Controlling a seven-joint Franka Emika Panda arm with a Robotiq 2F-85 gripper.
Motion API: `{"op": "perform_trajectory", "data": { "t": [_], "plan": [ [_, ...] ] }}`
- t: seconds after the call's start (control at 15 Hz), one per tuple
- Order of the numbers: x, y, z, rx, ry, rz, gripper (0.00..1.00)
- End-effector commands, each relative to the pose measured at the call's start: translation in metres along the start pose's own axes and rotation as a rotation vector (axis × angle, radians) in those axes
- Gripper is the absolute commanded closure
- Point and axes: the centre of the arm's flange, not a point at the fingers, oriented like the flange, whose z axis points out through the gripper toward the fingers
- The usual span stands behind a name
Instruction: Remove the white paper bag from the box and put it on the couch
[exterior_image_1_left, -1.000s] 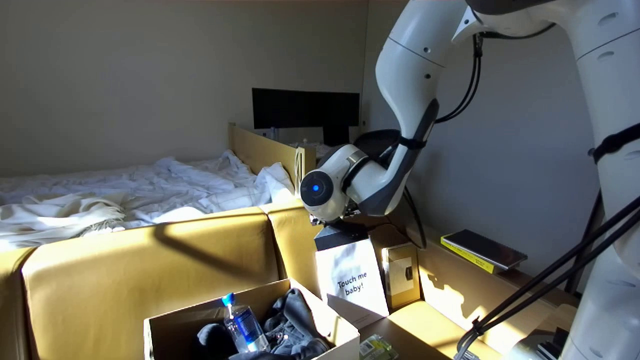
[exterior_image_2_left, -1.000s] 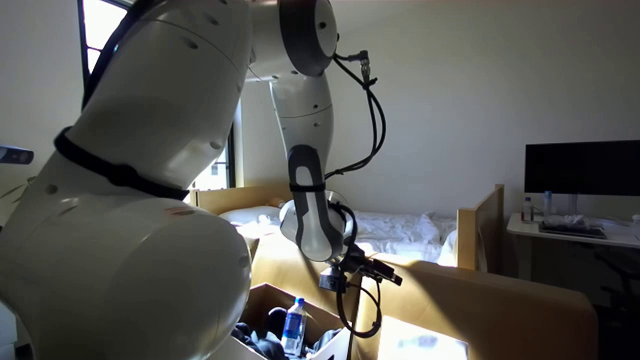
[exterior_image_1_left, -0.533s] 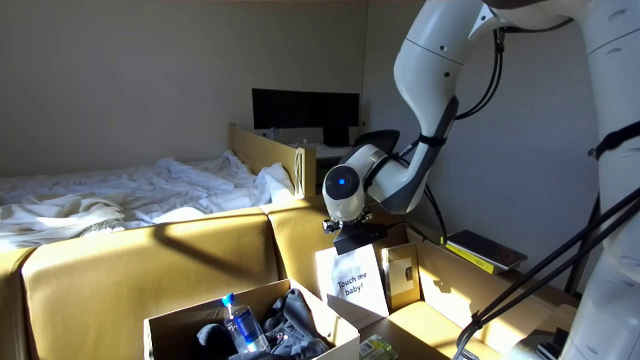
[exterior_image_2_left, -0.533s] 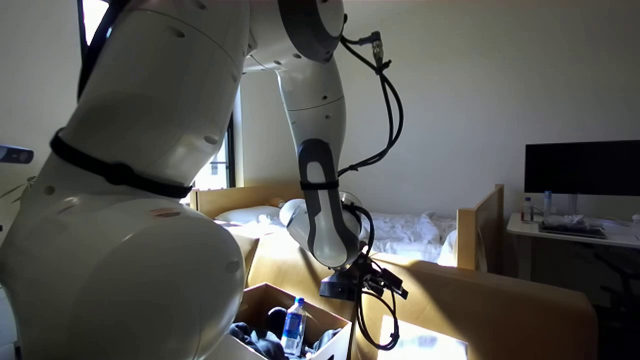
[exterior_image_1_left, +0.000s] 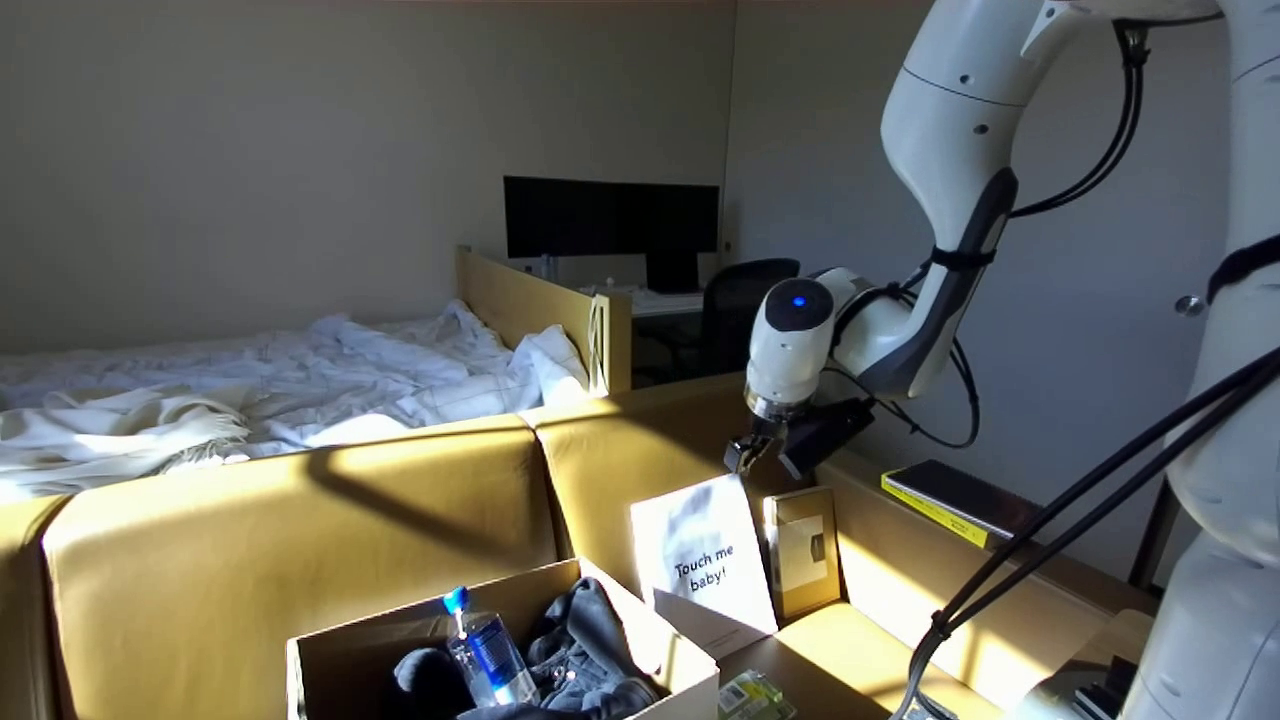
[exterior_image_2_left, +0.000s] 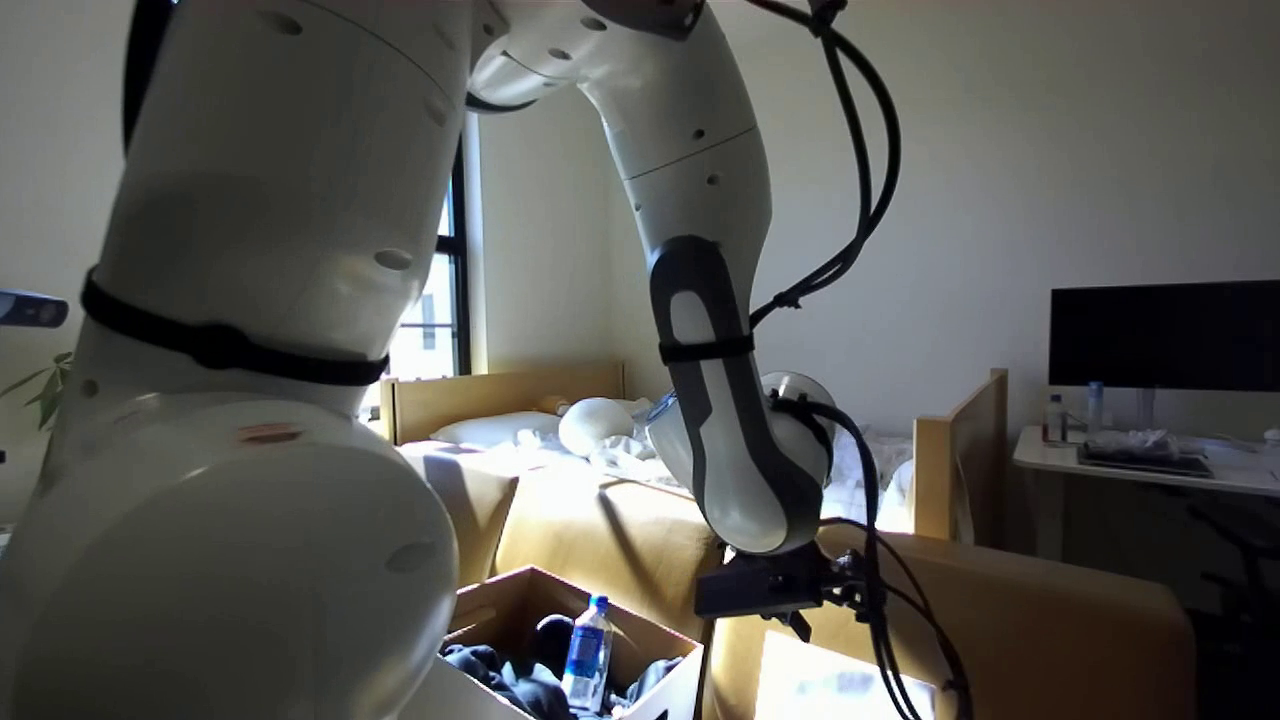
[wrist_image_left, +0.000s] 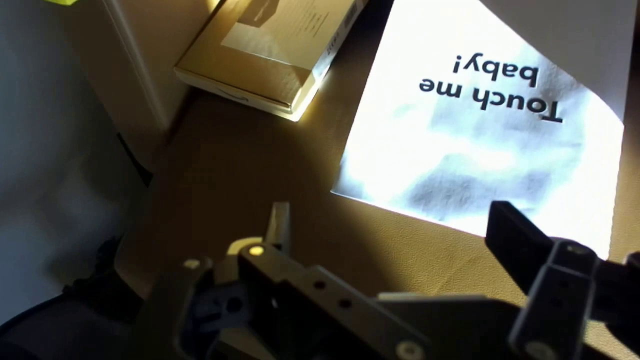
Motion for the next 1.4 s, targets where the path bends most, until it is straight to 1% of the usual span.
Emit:
{"op": "perform_trajectory", "data": {
  "t": [0.0, 0.07, 0.2, 0.27, 0.33, 0.4, 0.6, 0.73, 0.8, 0.93, 1.0, 1.07, 1.13, 1.2, 1.27, 1.33],
  "plan": [
    [0.0, 0.017, -0.005, 0.01, 0.005, -0.026, 0.0],
    [0.0, 0.03, -0.009, 0.013, 0.01, -0.039, 0.0],
    [0.0, 0.034, -0.014, 0.013, 0.017, -0.049, 0.0],
    [-0.006, 0.014, -0.007, 0.13, -0.039, -0.123, 0.0],
    [-0.013, 0.001, -0.014, 0.173, -0.013, -0.134, 0.0],
    [-0.024, -0.012, -0.029, 0.234, -0.003, -0.146, 0.0],
    [-0.041, -0.029, -0.05, 0.42, 0.012, -0.199, 0.0],
    [-0.053, -0.011, -0.061, 0.552, -0.028, -0.216, 0.0],
    [-0.06, 0.007, -0.064, 0.619, -0.051, -0.194, 0.0],
    [-0.075, 0.039, -0.073, 0.727, -0.086, -0.113, 0.0],
    [-0.088, 0.044, -0.072, 0.714, -0.119, -0.038, 0.0],
    [-0.101, 0.039, -0.077, 0.663, -0.146, 0.034, 0.0],
    [-0.111, 0.04, -0.078, 0.638, -0.171, 0.076, 0.0],
    [-0.117, 0.041, -0.082, 0.59, -0.211, 0.106, 0.0],
    [-0.126, 0.052, -0.08, 0.552, -0.242, 0.137, 0.0],
    [-0.131, 0.074, -0.083, 0.506, -0.244, 0.174, 0.0]
  ]
}}
